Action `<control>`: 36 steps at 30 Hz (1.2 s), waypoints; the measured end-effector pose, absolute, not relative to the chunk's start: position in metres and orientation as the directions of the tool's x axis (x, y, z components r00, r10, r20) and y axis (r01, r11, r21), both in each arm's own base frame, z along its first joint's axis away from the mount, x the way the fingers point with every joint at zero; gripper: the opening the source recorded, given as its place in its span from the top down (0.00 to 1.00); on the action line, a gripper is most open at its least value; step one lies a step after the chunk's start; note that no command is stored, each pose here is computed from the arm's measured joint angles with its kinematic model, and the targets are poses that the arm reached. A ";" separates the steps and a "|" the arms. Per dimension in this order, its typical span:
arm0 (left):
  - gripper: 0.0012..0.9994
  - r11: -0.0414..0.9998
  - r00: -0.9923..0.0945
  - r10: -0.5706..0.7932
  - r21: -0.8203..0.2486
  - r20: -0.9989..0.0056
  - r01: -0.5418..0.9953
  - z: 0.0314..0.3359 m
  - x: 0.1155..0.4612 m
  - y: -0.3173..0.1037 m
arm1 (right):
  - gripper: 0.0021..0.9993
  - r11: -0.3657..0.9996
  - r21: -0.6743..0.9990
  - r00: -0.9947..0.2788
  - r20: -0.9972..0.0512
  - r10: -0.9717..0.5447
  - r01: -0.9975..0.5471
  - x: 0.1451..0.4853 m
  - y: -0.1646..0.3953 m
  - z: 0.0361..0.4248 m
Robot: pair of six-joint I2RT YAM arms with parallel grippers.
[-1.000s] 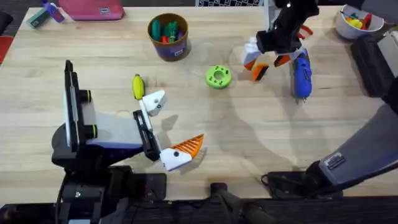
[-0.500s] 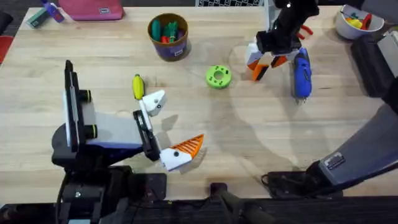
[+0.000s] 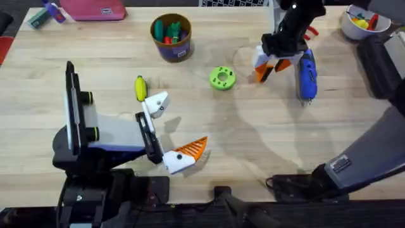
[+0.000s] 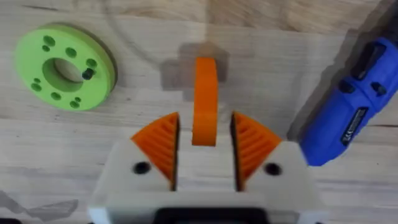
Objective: Pick up the gripper from the table and insert it into the empty holder that is missing its gripper. Then pick up a screw, insert it into the mounting hole, and use the screwdriver to tighten it. Finally, clean up the table by picking up the vegetable and placing it into the bucket.
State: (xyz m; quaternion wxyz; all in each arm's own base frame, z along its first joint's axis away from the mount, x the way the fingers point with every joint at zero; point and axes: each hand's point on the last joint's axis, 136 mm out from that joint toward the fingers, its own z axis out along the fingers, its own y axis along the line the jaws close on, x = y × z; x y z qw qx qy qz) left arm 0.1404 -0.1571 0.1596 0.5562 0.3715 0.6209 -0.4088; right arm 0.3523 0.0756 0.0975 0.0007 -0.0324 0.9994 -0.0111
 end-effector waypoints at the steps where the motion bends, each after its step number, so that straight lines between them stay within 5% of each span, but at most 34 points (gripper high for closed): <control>1: 0.01 0.390 -0.105 0.007 -0.094 -0.994 0.916 0.160 0.140 -0.157 | 0.60 0.998 -0.023 -0.998 0.000 -0.063 -0.063 0.352 0.075 0.097; 5: 0.01 0.389 -0.105 0.007 -0.094 -0.994 0.916 0.160 0.140 -0.157 | 0.96 0.998 -0.022 -0.998 -0.006 -0.059 -0.059 0.353 0.076 0.097; 6: 0.01 0.389 -0.105 0.007 -0.094 -0.994 0.916 0.160 0.140 -0.157 | 0.98 0.998 -0.021 -0.998 -0.009 -0.058 -0.057 0.354 0.076 0.097; 16: 0.01 0.390 -0.105 0.007 -0.094 -0.994 0.916 0.160 0.140 -0.157 | 0.99 0.998 0.003 -0.988 -0.142 -0.060 -0.061 0.369 0.085 0.121; 26: 0.01 0.390 -0.105 0.007 -0.094 -0.994 0.916 0.160 0.140 -0.157 | 0.99 0.960 0.253 -0.790 -0.610 0.064 -0.118 0.352 0.108 0.272; 36: 0.01 0.390 -0.105 0.007 -0.094 -0.994 0.916 0.160 0.140 -0.157 | 0.99 0.742 0.572 -0.699 -0.687 0.200 -0.350 0.292 0.154 0.293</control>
